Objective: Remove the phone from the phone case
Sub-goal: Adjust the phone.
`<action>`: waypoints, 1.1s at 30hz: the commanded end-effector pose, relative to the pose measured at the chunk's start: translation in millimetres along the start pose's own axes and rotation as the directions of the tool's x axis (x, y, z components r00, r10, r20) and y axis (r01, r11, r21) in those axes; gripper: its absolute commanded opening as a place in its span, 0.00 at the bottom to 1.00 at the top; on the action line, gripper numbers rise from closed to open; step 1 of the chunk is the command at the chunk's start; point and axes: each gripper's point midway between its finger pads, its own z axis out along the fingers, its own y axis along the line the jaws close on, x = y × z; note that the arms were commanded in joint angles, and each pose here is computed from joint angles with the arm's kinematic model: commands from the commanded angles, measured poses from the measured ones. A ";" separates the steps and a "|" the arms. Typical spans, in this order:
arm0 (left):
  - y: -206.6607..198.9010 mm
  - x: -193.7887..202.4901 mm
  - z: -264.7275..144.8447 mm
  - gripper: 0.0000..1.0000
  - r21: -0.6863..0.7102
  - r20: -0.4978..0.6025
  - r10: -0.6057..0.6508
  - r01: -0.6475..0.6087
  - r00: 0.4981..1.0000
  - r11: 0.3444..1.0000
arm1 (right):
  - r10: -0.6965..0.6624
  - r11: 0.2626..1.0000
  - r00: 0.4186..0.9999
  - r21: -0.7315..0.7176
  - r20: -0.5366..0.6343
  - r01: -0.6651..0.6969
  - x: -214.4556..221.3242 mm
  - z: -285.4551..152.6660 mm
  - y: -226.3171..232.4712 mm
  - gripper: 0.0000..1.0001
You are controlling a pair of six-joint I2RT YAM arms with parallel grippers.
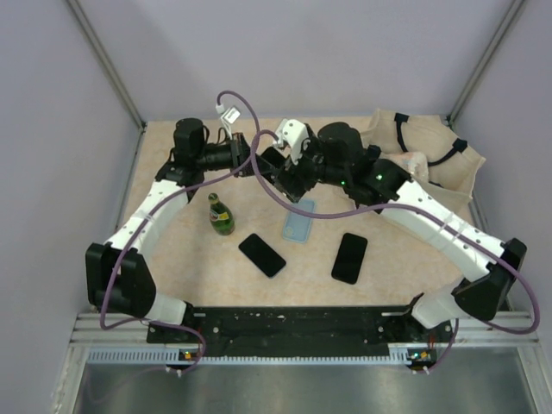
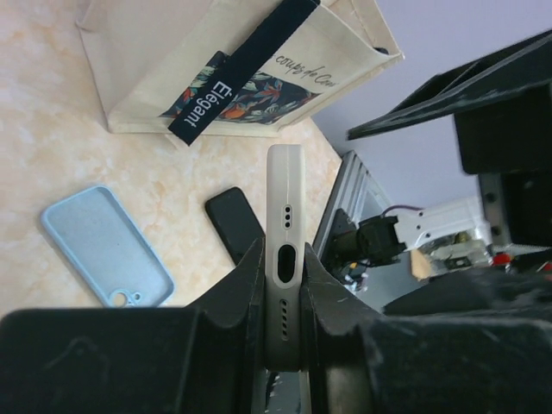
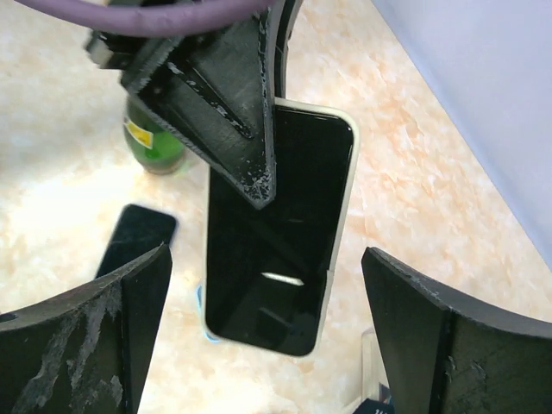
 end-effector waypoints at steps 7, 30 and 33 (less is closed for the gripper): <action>-81.6 -0.1 -41.9 0.00 0.215 0.054 0.512 -0.511 0.857 0.832 | 0.200 0.967 0.965 -0.194 0.169 -0.166 -30.1 -55.4 -14.7 0.89; -119.8 9.6 -58.0 0.00 0.270 0.190 0.556 -0.588 0.809 0.763 | 0.349 0.727 0.925 -0.667 0.151 -0.166 -3.9 -54.4 55.9 0.64; -120.3 8.8 -57.9 0.00 0.270 0.194 0.552 -0.585 0.811 0.765 | 0.353 0.715 0.925 -0.679 0.144 -0.167 -2.1 -50.3 56.6 0.58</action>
